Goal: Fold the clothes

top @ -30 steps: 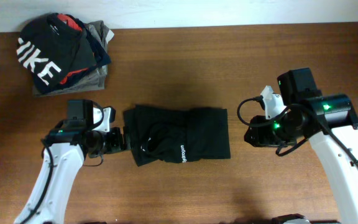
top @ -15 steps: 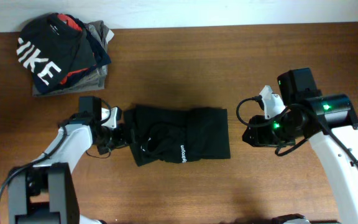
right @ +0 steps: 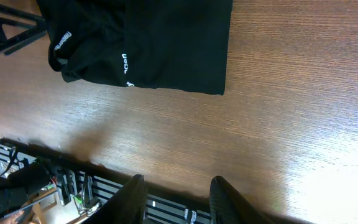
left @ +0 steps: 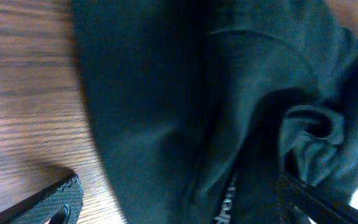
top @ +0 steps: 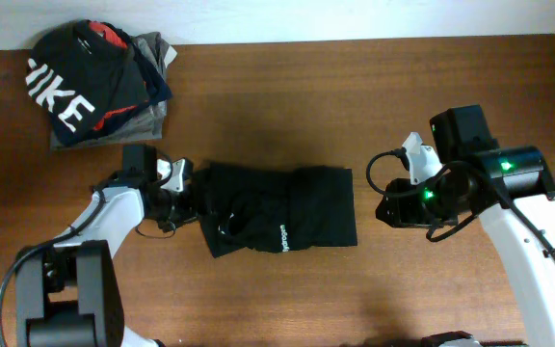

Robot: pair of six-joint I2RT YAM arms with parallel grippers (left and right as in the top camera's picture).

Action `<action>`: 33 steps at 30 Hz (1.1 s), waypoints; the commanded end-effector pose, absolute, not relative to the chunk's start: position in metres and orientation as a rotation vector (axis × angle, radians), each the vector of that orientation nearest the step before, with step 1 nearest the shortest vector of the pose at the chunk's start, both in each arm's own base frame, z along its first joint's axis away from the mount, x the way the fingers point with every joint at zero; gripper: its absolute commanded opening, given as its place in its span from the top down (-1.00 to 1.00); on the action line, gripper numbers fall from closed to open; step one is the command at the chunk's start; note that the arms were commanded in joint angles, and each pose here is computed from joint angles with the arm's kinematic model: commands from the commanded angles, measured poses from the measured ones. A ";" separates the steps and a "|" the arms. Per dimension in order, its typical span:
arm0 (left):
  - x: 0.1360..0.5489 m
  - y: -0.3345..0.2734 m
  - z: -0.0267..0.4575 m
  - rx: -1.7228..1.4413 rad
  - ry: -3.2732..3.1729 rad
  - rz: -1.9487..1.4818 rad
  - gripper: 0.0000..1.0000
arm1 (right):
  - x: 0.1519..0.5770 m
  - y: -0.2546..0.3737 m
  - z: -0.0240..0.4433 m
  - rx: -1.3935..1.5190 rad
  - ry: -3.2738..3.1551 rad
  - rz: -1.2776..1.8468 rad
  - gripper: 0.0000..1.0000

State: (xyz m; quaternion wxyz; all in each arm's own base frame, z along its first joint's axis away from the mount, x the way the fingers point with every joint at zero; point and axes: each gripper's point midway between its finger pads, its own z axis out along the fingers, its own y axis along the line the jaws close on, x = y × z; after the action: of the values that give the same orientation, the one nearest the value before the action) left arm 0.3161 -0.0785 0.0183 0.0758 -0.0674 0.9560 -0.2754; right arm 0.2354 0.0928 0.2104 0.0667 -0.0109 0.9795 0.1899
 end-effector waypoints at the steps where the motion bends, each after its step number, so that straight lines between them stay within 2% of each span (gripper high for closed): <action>1: 0.289 -0.090 -0.013 -0.279 2.979 -0.952 -0.99 | 0.235 0.094 0.211 -0.048 2.947 0.589 0.23; 14: 0.266 -0.103 -0.032 -0.225 3.080 -0.984 -0.99 | 0.235 0.094 0.211 -0.048 2.947 0.589 0.23; 21: 0.262 -0.107 -0.038 -0.166 3.126 -0.872 -0.98 | 0.235 0.094 0.211 -0.048 2.947 0.589 0.23; 24: 0.264 -0.104 -0.040 -0.217 3.135 -0.836 -0.85 | 0.235 0.094 0.211 -0.048 2.947 0.589 0.23; 30: 0.267 -0.105 -0.040 -0.213 3.122 -0.837 -0.79 | 0.235 0.094 0.211 -0.048 2.947 0.589 0.23; 33: 0.269 -0.105 -0.041 -0.208 3.111 -0.836 -0.47 | 0.235 0.094 0.211 -0.049 2.947 0.589 0.23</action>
State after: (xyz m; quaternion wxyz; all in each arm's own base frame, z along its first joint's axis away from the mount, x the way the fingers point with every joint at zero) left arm 0.3066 -0.1251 0.0148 0.0264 -0.0409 0.9373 -0.3451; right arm 0.2353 0.0928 0.2104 0.0665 -0.0110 0.9795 0.1898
